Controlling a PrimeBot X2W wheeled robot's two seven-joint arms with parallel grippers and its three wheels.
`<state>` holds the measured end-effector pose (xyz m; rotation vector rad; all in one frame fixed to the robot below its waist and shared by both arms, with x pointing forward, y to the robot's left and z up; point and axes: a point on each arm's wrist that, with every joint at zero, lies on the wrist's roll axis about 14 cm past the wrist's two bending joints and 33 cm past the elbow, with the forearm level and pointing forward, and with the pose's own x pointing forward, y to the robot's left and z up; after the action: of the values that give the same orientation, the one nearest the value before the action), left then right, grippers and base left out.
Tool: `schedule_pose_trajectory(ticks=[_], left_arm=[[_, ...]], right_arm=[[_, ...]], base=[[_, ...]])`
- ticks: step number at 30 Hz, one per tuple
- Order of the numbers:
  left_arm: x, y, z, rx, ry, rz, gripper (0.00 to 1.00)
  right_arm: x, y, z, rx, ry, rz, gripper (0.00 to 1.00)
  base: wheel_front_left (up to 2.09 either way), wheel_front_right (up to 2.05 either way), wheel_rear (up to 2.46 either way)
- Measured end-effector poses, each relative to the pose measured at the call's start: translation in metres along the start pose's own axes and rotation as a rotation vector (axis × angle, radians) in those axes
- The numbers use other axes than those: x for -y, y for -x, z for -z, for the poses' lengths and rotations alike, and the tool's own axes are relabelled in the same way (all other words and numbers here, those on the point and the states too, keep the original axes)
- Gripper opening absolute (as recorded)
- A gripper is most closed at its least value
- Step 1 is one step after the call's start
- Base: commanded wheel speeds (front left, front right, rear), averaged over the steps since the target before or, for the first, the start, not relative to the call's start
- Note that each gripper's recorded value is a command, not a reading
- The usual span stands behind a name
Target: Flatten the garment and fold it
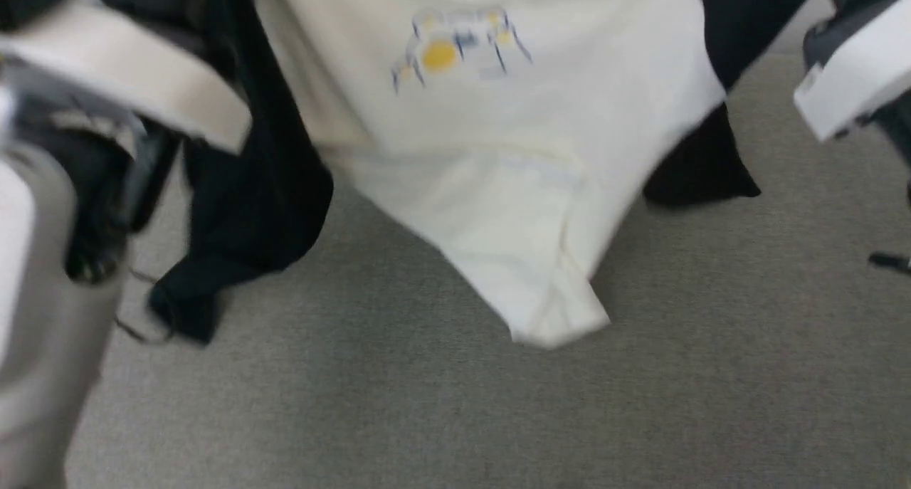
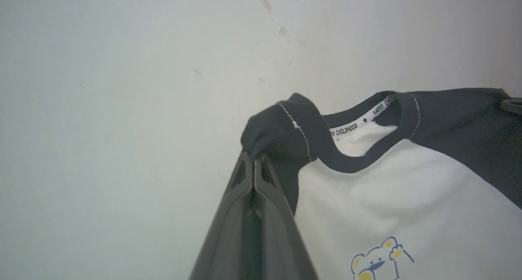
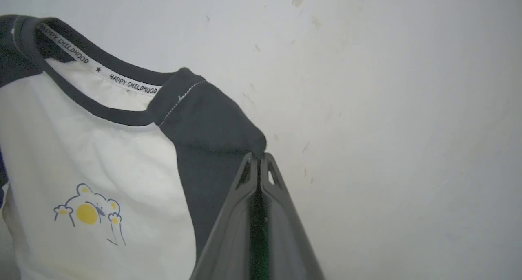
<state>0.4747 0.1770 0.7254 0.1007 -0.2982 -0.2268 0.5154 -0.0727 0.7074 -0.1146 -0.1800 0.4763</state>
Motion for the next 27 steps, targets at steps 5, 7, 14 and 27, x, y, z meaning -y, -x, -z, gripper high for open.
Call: schedule_pose_trajectory(ticks=[5, 7, 14, 27], left_arm=[[0.004, -0.038, -0.063, 0.077, -0.08, 0.04, 0.0], [0.007, -0.051, -0.078, 0.076, -0.078, 0.048, 0.0], [0.01, -0.088, -0.1, 0.035, -0.088, 0.056, 0.0], [-0.005, -0.152, -0.063, 0.036, -0.095, 0.02, 0.0]], right_arm=[[0.016, 0.004, -0.068, 0.096, 0.093, 0.038, 0.0], [0.026, 0.006, -0.085, 0.103, 0.11, 0.065, 0.0], [0.058, 0.002, -0.118, 0.083, 0.174, 0.154, 0.0], [0.107, -0.051, -0.077, -0.033, 0.239, 0.239, 0.0]], base=[[0.0, 0.0, 0.0], [0.0, 0.0, 0.0], [0.0, 0.0, 0.0], [0.0, 0.0, 0.0]])
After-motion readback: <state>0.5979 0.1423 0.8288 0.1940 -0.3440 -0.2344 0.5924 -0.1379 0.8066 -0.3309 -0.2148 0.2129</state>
